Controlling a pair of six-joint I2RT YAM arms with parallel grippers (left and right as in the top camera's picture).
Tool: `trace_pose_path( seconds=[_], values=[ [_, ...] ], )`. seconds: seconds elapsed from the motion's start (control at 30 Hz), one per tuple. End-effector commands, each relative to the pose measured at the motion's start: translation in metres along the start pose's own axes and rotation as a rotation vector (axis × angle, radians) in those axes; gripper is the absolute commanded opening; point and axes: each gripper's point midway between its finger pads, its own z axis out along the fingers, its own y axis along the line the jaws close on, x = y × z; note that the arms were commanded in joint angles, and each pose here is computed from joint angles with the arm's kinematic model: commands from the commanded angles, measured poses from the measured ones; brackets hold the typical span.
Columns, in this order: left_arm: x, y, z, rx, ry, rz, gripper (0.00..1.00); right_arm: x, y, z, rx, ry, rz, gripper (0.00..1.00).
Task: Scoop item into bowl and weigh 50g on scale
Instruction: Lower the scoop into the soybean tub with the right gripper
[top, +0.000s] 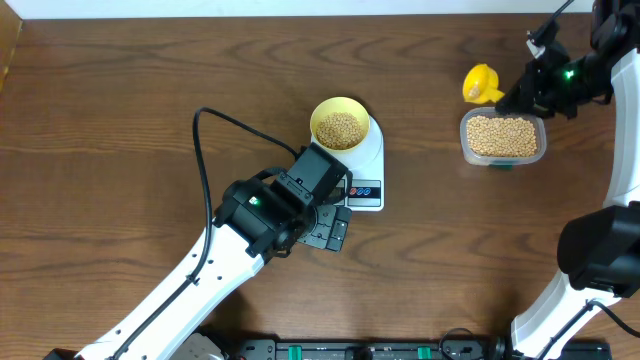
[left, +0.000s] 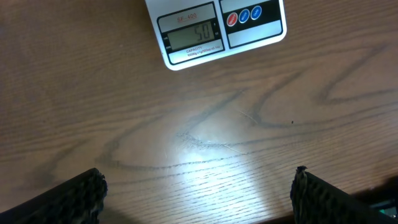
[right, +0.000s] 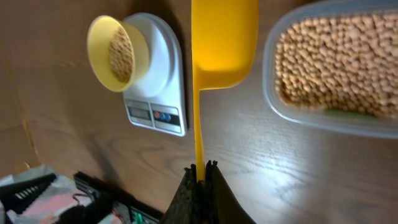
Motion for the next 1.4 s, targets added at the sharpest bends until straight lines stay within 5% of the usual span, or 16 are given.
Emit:
trace_pose_path(
  seconds=[0.0,1.37],
  values=[
    [-0.004,0.002,-0.002,-0.011,-0.010,0.006,0.97,0.002,-0.003,-0.018,0.029,-0.035,-0.041,0.01],
    [-0.004,0.002,-0.002,-0.011,-0.010,0.006,0.97,0.028,-0.075,-0.023,0.332,0.071,0.083,0.01]
  ],
)
